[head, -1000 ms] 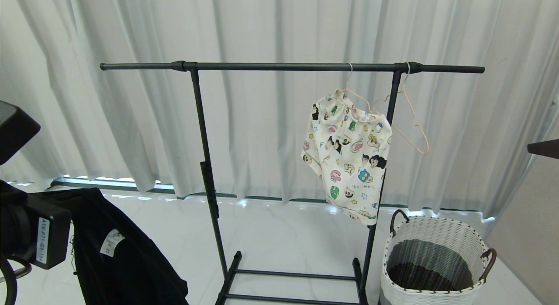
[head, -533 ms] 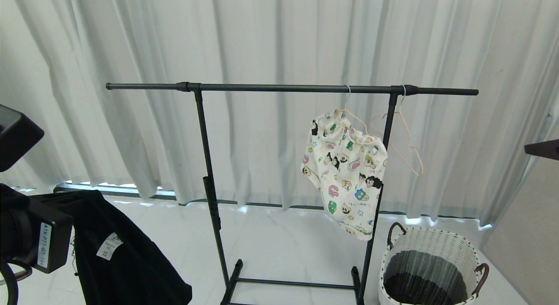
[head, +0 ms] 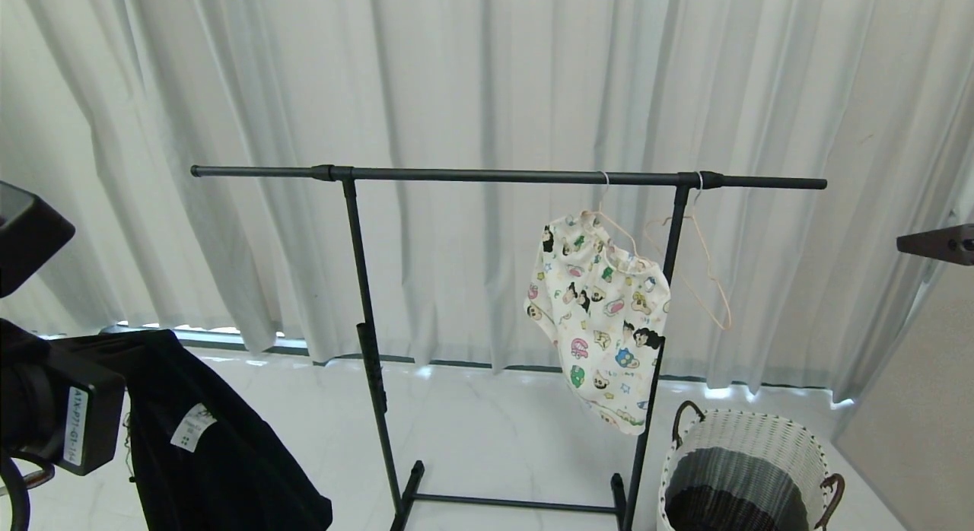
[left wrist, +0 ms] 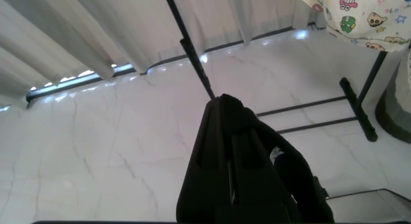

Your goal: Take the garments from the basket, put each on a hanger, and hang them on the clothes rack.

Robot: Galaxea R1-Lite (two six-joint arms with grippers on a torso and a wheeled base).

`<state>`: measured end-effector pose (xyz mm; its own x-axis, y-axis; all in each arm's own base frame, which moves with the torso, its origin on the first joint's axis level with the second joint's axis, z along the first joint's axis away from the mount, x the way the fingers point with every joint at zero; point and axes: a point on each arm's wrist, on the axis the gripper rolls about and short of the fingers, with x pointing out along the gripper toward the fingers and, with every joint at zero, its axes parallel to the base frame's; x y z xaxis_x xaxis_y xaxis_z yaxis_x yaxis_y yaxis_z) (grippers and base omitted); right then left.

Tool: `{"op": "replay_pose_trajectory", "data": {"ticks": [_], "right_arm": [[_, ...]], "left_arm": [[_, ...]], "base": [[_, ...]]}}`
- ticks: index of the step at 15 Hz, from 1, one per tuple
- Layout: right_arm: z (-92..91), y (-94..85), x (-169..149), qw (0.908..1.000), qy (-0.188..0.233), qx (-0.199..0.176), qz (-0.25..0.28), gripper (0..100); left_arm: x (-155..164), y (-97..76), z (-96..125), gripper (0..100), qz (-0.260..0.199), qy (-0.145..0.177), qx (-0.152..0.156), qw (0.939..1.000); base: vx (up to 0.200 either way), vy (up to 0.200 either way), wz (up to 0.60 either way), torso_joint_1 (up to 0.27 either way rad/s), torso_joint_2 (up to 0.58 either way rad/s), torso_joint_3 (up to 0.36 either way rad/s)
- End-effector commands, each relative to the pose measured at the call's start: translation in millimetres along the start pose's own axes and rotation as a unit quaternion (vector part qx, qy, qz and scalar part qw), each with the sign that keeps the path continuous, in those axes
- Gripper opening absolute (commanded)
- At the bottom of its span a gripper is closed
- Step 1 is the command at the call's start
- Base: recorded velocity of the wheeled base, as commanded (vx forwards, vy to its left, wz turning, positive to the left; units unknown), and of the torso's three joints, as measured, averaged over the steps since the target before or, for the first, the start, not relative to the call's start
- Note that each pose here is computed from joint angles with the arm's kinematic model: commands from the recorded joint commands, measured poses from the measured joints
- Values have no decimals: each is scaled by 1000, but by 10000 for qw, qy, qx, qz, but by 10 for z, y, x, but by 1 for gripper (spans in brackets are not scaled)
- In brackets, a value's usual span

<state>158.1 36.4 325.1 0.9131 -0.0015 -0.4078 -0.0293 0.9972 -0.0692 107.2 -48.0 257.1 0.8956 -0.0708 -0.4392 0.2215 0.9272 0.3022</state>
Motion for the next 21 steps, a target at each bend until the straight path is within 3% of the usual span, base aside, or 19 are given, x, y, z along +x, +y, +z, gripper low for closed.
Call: {"op": "replay_pose_trajectory", "data": {"ticks": [1,8,14,16,19,21], "right_arm": [[18,11,64,9999,5,14,126,100],[27,-97,264,9981,121,-74,597,100],[-26,-72,750,9985,163,-38,530,100],[-157,-86,940,9978,474,-20,462,100],[-343,-184,1341,9972,668,105,316,100],[-475,-235,1561,9955,850,183,377,100]], "left_arm": [[-2,1,7,0,-5,-12,-4,10000],[18,-14,19,0,-37,-36,11,10000],[77,-29,27,0,-22,57,11,10000],[62,-24,22,0,-19,35,-5,10000],[90,-4,-8,0,84,117,-62,9999],[151,3,17,0,187,-12,-153,9997]], "base": [[200,0,0,-2,-17,-12],[200,0,0,9,2,2],[200,0,0,3,2,2],[200,0,0,2,5,-2],[0,0,0,0,0,0],[0,0,0,0,0,0]]}}
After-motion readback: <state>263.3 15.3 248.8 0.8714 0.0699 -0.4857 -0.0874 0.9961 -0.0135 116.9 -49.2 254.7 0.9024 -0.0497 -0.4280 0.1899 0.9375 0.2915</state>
